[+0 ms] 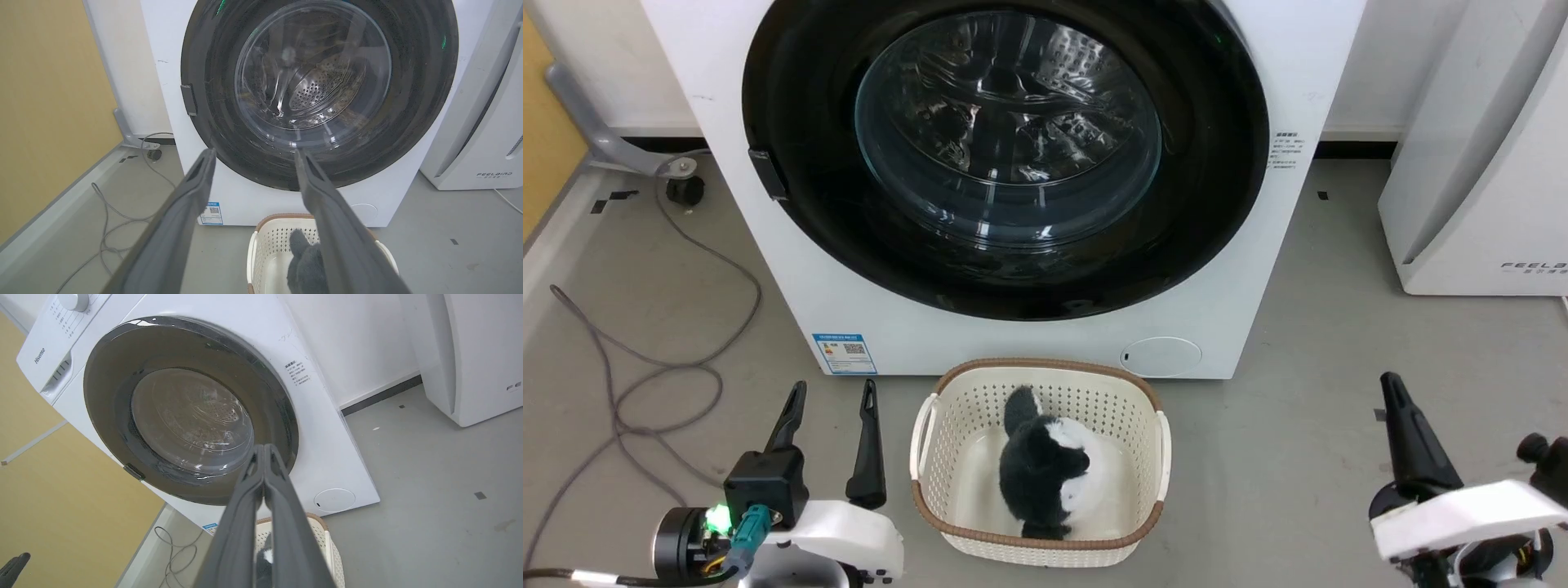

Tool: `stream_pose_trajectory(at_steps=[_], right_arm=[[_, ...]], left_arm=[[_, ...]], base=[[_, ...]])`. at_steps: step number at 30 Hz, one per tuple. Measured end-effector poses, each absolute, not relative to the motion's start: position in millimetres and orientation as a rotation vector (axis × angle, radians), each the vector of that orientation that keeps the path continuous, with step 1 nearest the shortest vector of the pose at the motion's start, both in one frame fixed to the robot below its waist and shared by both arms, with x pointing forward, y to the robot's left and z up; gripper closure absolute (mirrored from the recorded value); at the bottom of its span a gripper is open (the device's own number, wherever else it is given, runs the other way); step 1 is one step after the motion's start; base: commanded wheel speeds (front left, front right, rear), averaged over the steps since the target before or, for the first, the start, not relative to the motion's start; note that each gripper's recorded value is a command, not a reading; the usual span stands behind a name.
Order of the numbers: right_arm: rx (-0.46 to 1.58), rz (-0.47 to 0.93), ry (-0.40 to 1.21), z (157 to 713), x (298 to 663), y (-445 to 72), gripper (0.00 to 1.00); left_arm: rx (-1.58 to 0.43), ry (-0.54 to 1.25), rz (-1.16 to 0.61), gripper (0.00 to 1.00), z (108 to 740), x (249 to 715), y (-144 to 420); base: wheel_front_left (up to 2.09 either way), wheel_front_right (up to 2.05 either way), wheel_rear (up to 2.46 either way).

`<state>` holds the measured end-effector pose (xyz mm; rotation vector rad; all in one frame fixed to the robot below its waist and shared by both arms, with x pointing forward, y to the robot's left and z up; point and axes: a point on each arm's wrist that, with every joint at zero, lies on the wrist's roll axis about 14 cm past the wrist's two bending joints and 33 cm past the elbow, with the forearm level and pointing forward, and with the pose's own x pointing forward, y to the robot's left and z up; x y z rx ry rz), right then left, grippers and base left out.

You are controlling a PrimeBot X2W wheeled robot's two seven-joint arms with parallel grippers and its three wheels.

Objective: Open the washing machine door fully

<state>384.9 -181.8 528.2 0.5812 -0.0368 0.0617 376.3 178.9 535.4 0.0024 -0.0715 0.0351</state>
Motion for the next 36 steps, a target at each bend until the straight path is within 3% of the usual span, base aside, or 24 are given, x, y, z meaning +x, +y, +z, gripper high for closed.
stream_pose_trajectory(at_steps=[19,36], right_arm=[[0.88,0.003,0.011,520,428,-205,1.0],[1.056,0.024,0.003,532,500,-214,1.0]], left_arm=[[-0.01,-0.076,0.053,0.0,529,383,182],[-0.015,-0.086,0.073,0.0,523,406,185]], base=[[0.0,0.0,0.0],[0.0,0.0,0.0]])
